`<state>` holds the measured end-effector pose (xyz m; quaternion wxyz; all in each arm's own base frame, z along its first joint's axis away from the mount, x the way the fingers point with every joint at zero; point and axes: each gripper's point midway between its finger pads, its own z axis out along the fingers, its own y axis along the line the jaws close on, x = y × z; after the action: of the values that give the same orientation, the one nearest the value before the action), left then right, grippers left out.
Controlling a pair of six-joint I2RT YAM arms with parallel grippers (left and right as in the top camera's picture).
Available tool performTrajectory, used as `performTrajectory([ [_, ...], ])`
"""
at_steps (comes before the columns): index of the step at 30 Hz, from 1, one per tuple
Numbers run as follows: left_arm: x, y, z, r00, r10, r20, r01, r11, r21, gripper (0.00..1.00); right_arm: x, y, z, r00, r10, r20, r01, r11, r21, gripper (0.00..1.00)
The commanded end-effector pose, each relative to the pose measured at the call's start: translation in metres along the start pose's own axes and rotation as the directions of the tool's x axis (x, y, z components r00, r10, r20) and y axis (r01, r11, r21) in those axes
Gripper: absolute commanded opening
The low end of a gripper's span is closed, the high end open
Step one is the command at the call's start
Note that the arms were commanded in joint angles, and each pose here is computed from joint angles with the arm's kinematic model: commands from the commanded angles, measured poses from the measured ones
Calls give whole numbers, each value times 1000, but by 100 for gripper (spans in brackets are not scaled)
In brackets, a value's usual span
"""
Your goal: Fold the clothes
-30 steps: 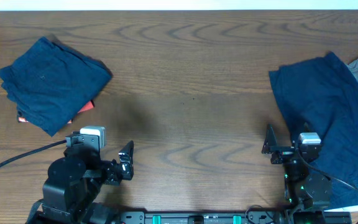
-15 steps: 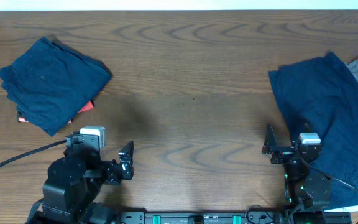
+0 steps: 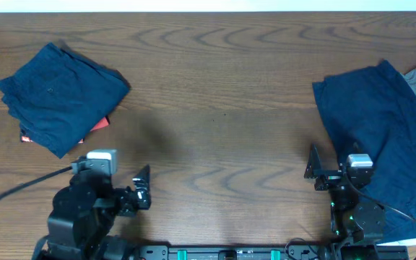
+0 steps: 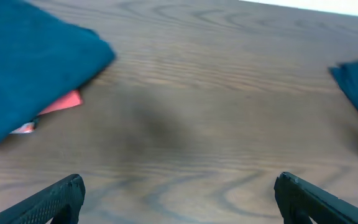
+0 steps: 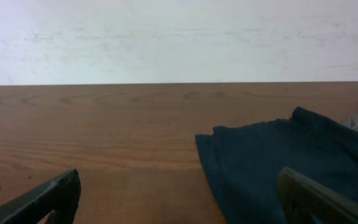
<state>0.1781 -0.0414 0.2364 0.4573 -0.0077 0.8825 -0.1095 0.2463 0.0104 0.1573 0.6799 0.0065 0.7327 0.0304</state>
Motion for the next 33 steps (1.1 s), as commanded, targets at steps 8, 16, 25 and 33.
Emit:
performTrajectory([
  [8,39,45,33,986,-64,151,83,989,-126,98,0,-1,0,1000,-15,1,15,1000,6,99],
  [16,32,58,65,935,-55,351,101,988,-114,98,0,-1,0,1000,-15,2,15,1000,6,99],
  [25,19,71,90,842,-37,538,108,989,-100,98,0,-1,0,1000,-15,2,15,1000,6,99],
  [33,36,75,99,881,-51,470,118,986,-116,98,0,-1,0,1000,-15,1,15,1000,6,99],
])
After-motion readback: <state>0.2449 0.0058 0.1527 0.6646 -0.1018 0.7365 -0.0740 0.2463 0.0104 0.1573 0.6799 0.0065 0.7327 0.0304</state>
